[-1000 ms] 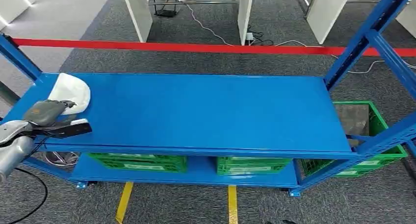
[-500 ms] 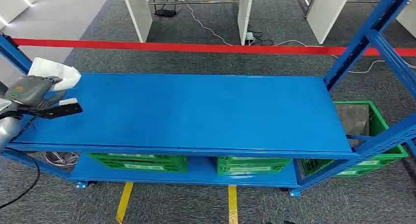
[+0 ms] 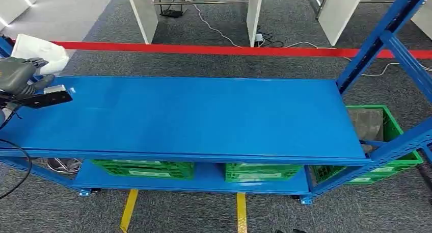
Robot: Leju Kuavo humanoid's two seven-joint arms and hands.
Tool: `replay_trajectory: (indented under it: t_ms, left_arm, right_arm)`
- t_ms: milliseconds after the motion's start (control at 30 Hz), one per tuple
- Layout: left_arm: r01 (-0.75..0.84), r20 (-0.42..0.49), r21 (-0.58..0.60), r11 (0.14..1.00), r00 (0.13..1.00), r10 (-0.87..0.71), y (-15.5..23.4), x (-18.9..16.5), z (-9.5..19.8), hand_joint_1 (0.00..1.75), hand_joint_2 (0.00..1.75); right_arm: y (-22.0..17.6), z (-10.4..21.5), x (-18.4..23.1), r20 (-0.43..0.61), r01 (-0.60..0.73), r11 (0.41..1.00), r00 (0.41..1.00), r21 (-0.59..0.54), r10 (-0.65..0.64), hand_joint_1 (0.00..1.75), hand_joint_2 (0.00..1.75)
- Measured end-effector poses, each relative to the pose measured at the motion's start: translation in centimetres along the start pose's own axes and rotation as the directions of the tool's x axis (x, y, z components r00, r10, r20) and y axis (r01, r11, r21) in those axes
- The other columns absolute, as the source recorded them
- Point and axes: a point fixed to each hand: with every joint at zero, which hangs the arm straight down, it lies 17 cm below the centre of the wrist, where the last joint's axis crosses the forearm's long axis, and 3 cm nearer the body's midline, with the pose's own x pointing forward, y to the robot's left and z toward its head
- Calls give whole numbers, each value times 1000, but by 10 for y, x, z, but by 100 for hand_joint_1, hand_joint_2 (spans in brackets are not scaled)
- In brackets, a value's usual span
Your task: Take the parts from the cabinet and place them on the table.
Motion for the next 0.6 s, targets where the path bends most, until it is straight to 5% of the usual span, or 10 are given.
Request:
replay_trajectory:
  t_ms: [600]
  left_arm:
    - [-1,5,16,1000,1000,1,6,1,-2,175,175]
  right_arm:
    - [0,0,0,1,0,1000,1000,0,0,0,175]
